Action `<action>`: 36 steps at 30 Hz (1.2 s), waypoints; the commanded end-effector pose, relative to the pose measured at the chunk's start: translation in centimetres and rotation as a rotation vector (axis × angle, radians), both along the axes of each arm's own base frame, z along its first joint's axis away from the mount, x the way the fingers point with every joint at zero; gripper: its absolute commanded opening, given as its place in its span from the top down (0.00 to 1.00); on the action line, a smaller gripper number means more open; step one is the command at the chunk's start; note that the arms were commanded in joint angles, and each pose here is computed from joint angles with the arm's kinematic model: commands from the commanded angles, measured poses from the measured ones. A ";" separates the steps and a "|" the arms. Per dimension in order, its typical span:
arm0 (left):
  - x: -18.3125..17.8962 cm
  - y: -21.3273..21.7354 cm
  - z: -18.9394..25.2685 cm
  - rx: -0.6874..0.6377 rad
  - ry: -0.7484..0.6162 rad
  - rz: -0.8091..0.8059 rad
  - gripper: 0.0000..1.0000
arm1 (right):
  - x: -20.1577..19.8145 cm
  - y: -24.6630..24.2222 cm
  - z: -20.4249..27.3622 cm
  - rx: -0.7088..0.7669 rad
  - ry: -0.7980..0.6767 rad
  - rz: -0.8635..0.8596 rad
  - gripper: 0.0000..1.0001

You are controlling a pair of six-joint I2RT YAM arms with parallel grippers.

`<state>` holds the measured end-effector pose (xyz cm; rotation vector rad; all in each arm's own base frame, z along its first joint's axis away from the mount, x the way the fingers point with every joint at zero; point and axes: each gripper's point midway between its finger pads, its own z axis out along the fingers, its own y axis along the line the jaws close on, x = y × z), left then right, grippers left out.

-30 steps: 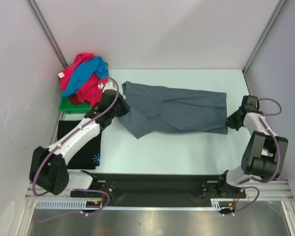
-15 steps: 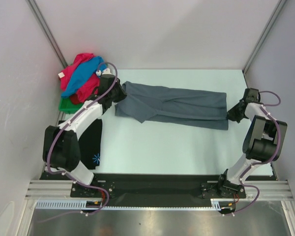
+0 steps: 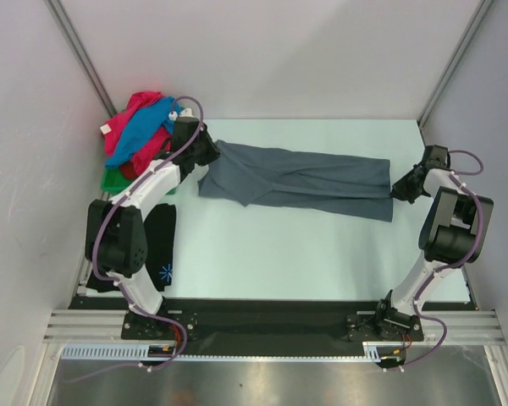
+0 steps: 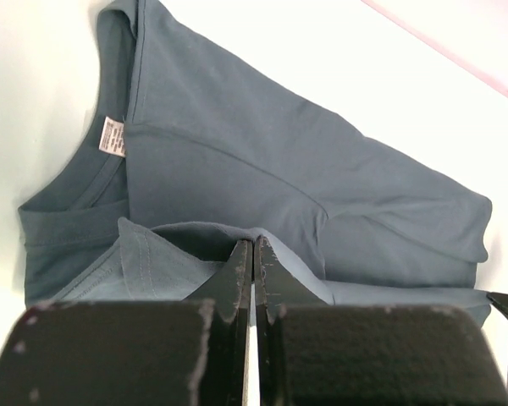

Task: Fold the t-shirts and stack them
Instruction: Fold the tshirt

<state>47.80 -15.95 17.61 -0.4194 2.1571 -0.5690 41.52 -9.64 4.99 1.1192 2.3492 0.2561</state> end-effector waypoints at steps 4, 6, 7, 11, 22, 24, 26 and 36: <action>2.5 0.5 2.5 -0.028 -0.076 0.005 1.00 | 2.2 -1.2 1.1 -0.009 -0.057 0.011 1.00; 2.9 0.4 2.6 -0.037 -0.075 -0.005 1.00 | 2.4 -1.2 0.9 -0.001 -0.055 0.013 1.00; 3.1 0.2 2.2 -0.040 -0.068 -0.010 1.00 | 2.5 -1.1 0.6 0.007 -0.050 0.017 1.00; 4.0 -0.1 2.3 -0.048 -0.073 -0.022 1.00 | 2.6 -1.0 0.1 0.016 -0.045 0.021 1.00; 6.2 -1.2 2.0 -0.071 -0.075 -0.047 1.00 | 3.0 -1.2 -0.2 0.012 -0.043 0.017 1.00; 6.7 -1.3 1.8 -0.076 -0.073 -0.046 1.00 | 3.0 -1.3 -0.3 0.012 -0.041 0.016 1.00; 7.1 -1.4 2.0 -0.080 -0.077 -0.047 1.00 | 3.1 -1.3 -0.3 0.013 -0.042 0.017 1.00; 8.1 -0.8 0.9 -0.083 -0.055 -0.018 1.00 | 3.5 -1.6 -0.1 0.015 -0.047 0.010 1.00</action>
